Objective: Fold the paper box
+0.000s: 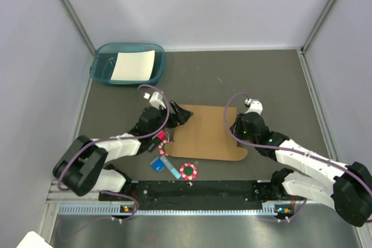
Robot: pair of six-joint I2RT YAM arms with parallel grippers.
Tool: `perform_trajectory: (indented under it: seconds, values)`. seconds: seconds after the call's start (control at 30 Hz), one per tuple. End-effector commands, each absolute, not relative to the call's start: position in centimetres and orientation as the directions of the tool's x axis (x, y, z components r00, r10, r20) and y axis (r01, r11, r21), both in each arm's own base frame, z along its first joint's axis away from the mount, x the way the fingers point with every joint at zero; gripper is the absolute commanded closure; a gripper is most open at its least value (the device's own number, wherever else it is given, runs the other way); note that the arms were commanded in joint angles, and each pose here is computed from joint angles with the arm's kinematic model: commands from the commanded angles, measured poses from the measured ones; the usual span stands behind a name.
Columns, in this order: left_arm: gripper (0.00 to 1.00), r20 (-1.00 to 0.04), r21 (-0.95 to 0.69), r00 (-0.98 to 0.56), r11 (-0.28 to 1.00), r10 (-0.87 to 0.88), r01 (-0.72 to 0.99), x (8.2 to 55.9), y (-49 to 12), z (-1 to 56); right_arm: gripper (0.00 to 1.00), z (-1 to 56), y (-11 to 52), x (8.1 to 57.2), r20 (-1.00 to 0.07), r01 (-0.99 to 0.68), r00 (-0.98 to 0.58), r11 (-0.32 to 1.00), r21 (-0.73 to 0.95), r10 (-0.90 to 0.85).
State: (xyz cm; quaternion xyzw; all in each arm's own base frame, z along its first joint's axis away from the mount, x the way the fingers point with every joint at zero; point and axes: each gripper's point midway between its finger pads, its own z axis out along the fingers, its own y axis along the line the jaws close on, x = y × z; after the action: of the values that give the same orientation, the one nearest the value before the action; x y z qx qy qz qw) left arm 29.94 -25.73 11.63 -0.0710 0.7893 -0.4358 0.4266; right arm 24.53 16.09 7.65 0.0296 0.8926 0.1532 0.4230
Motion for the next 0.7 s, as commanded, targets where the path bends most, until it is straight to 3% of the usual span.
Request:
perform_trajectory:
  seconds: [0.0,0.13,0.4,0.53,0.67]
  values:
    - [0.12,-0.704,-0.676,-0.503,0.689,-0.500,0.261,31.0,-22.9,14.9,0.87,7.0,15.9,23.8,-0.730,-0.106,-0.675,0.964,0.245,0.112]
    - [0.12,-0.734,-0.592,-0.479,0.799,-0.482,0.103,31.7,-19.8,14.3,0.87,6.5,15.6,23.6,-0.723,-0.100,-0.682,0.967,0.235,0.105]
    - [0.20,-0.660,-0.557,-0.648,0.826,-0.379,0.084,30.3,-21.2,8.2,0.87,5.9,15.6,23.7,-0.715,-0.097,-0.693,0.969,0.227,0.097]
    - [0.30,-0.602,-0.593,-0.720,0.797,-0.345,0.114,29.7,-23.3,7.0,0.88,5.7,16.1,23.7,-0.703,-0.105,-0.704,0.965,0.241,0.099]
    - [0.48,-0.592,-0.636,-0.732,0.753,-0.336,0.169,28.5,-24.7,6.9,0.96,5.6,16.7,23.6,-0.692,-0.109,-0.713,0.957,0.268,0.113]
